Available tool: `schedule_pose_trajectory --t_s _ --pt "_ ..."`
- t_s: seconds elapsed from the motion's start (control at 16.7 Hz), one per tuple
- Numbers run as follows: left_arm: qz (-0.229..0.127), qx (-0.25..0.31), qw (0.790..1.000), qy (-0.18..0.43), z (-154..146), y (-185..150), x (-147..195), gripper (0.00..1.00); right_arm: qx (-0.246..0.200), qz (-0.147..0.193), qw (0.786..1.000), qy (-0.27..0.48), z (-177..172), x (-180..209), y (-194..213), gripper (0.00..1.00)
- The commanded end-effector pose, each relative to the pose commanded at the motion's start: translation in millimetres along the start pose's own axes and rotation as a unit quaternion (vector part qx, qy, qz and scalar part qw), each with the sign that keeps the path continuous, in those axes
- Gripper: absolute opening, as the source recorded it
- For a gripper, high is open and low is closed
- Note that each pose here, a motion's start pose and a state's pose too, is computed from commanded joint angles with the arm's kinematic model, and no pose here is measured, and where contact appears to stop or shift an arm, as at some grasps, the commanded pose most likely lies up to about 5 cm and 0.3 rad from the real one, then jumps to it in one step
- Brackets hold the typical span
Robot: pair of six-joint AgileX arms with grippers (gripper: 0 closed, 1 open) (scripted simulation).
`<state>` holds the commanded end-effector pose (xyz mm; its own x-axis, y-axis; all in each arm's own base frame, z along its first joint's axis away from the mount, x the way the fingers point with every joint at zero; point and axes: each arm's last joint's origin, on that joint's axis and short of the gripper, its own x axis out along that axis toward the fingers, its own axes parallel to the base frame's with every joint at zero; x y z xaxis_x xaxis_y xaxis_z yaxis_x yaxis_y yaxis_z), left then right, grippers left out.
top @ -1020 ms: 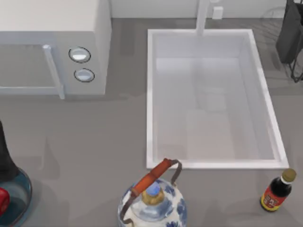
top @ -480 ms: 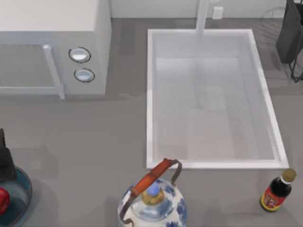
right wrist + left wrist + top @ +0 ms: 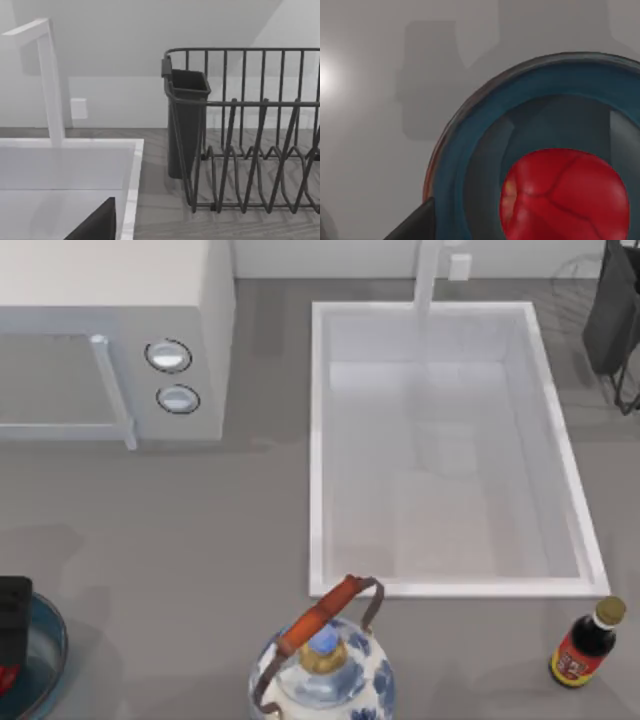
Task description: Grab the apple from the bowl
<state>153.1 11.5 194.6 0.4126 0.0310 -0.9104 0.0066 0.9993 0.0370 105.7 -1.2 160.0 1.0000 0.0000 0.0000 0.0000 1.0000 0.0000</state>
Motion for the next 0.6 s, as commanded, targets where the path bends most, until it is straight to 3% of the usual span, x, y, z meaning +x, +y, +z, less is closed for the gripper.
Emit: schedule_pose_trajectory --t_s 0.3,0.6 --pt "-0.016 0.002 0.984 0.178 24 7 8 1.0 0.0 0.0 1.0 0.0 0 0 0 1.0" --pt "-0.019 0.003 0.977 0.211 30 9 9 1.0 0.0 0.0 1.0 0.0 0 0 0 1.0"
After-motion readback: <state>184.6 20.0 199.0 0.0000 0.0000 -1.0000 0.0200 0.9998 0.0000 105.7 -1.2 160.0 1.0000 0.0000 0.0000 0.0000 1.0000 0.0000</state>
